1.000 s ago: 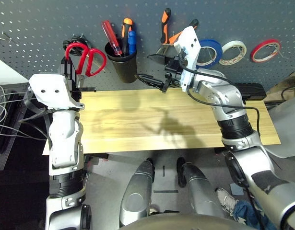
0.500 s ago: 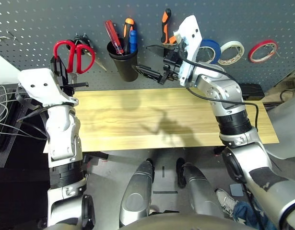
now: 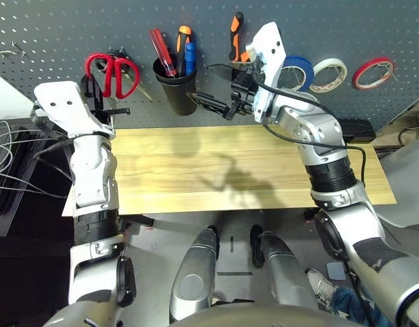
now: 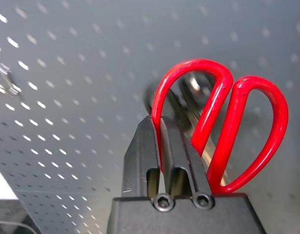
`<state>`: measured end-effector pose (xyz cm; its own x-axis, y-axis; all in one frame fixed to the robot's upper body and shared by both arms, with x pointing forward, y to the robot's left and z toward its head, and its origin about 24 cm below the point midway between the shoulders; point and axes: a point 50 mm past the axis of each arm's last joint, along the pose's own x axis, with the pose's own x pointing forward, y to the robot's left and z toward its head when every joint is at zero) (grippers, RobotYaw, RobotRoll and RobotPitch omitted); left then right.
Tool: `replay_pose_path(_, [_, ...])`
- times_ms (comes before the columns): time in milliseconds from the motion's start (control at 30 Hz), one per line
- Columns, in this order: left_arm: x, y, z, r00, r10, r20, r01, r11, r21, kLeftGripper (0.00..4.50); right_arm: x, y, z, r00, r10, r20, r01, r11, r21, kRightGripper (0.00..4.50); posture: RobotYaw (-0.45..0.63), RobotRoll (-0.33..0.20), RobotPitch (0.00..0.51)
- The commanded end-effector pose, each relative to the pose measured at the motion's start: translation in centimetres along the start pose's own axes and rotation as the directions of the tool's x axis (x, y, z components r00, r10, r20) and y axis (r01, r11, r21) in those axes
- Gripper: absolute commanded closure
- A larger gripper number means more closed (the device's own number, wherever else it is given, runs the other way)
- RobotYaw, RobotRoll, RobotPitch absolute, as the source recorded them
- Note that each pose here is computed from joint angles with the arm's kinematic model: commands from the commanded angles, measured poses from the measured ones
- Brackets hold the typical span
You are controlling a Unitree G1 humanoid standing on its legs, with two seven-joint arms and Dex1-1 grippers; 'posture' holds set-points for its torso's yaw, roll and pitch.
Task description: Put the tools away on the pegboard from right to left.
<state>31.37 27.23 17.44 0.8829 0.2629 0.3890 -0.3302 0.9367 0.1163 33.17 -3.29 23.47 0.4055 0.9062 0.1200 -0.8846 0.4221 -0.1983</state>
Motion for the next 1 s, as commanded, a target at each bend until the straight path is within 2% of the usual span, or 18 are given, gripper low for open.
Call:
replay_pose_path(33, [-0.9,-0.7,-1.7,0.998,-0.041,-0.045,0.042,0.999,0.033,3.35,-0.3,-0.1,-0.7,1.0,-0.03,-0.006,0.03,0.999,0.011,0.0,0.15,0.0,0.245])
replay_pose_path(133, [-1.7,-1.6,-2.1,0.997,-0.073,-0.023,0.074,0.996,0.056,2.32,-1.0,-0.3,-1.4,0.998,-0.067,-0.007,0.067,0.998,0.019,0.0,0.15,0.0,0.246])
replay_pose_path(267, [-3.2,-2.6,-3.5,0.991,-0.135,-0.022,0.137,0.983,0.122,0.97,-2.8,-0.3,-4.0,0.988,-0.145,-0.058,0.148,0.988,0.053,0.0,0.14,0.0,0.249])
replay_pose_path(333, [-4.2,-3.2,-4.5,0.984,-0.169,-0.05,0.174,0.977,0.123,0.25,-4.5,-0.3,-6.2,0.97,-0.214,-0.117,0.224,0.972,0.077,0.0,0.13,0.0,0.252])
replay_pose_path(367, [-4.6,-3.5,-4.9,0.981,-0.183,-0.064,0.19,0.974,0.122,0.03,-5.1,-0.2,-7.0,0.96,-0.242,-0.141,0.256,0.963,0.084,0.0,0.13,0.0,0.252])
replay_pose_path(467, [-5.7,-4.3,-6.2,0.969,-0.224,-0.106,0.235,0.966,0.105,0.03,-7.2,-0.6,-9.6,0.905,-0.356,-0.231,0.383,0.92,0.08,0.0,0.11,0.0,0.256])
replay_pose_path(667, [-6.6,-5.6,-7.7,0.941,-0.285,-0.181,0.302,0.95,0.073,0.03,-10.8,-1.5,-13.4,0.787,-0.507,-0.352,0.545,0.839,0.01,0.0,0.09,0.0,0.269])
replay_pose_path(833, [-6.9,-6.3,-9.0,0.918,-0.31,-0.247,0.329,0.944,0.037,0.03,-13.6,-3.2,-14.9,0.651,-0.637,-0.413,0.67,0.738,-0.082,0.0,0.06,0.0,0.275])
replay_pose_path(933, [-6.9,-7.1,-9.5,0.901,-0.332,-0.279,0.349,0.937,0.012,0.03,-15.6,-4.9,-15.3,0.535,-0.725,-0.434,0.771,0.629,-0.099,0.0,0.06,0.0,0.28])
replay_pose_path(1000, [-6.8,-7.6,-9.7,0.892,-0.344,-0.292,0.359,0.933,-0.004,0.03,-16.5,-5.7,-15.4,0.484,-0.757,-0.44,0.81,0.577,-0.102,0.0,0.05,0.0,0.283])
